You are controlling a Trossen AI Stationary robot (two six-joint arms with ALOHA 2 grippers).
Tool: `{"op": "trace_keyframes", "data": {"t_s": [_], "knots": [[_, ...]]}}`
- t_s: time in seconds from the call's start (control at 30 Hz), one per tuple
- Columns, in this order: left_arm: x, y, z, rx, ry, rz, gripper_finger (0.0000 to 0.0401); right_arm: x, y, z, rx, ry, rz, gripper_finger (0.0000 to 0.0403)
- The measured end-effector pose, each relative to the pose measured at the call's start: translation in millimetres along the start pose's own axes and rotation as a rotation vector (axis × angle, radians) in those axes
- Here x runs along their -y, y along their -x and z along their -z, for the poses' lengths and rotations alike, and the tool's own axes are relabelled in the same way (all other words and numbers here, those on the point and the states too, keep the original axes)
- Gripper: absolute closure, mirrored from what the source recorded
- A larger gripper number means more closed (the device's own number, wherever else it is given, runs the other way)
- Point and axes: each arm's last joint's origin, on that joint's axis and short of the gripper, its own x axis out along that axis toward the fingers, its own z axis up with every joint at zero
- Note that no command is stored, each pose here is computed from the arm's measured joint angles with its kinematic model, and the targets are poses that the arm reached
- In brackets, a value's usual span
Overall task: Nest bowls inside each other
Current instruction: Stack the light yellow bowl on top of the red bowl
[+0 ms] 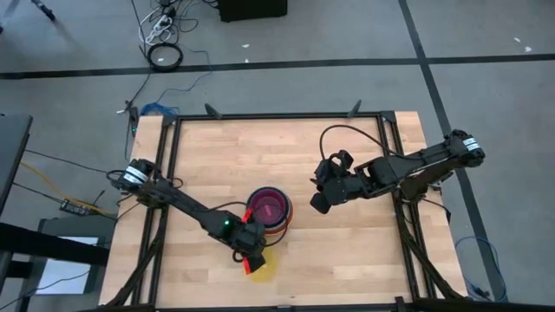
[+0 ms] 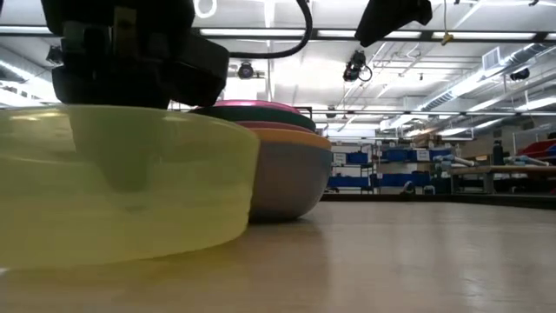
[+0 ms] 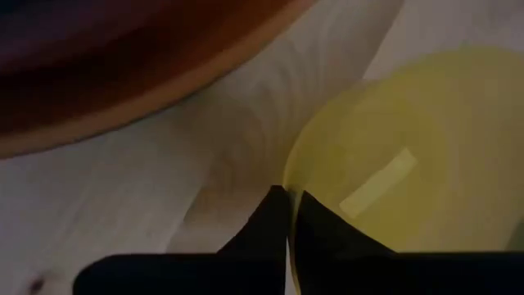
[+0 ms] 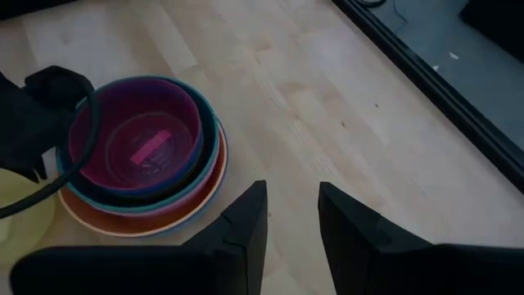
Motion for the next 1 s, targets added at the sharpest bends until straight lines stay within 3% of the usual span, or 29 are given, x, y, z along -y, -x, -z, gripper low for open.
{"op": "trace_keyframes", "data": {"t_s": [0.2, 0.37, 0.73, 0.87, 1.0], "knots": [[-0.8, 3.2, 0.8, -0.018, -0.024, -0.016, 0.0395, 0.4, -0.2, -0.1, 0.001, 0.0, 0.004, 0.0305], [-0.2, 29.2, -1.2, -0.016, -0.077, -0.083, 0.0397, 1.7, -1.0, -0.6, 0.001, 0.0, 0.013, 0.0305], [4.2, 96.0, -8.0, 0.158, -0.101, 0.001, 0.0398, 5.1, -3.6, -2.6, 0.0, -0.003, 0.029, 0.0305], [-1.9, 115.8, -13.6, 0.268, -0.086, -0.011, 0.0397, 5.1, -3.6, -2.5, 0.0, -0.004, 0.028, 0.0305], [-18.8, 128.1, -34.0, 0.367, -0.067, -0.072, 0.0396, 5.1, -3.5, -2.5, 0.0, -0.008, 0.028, 0.0305]]}}
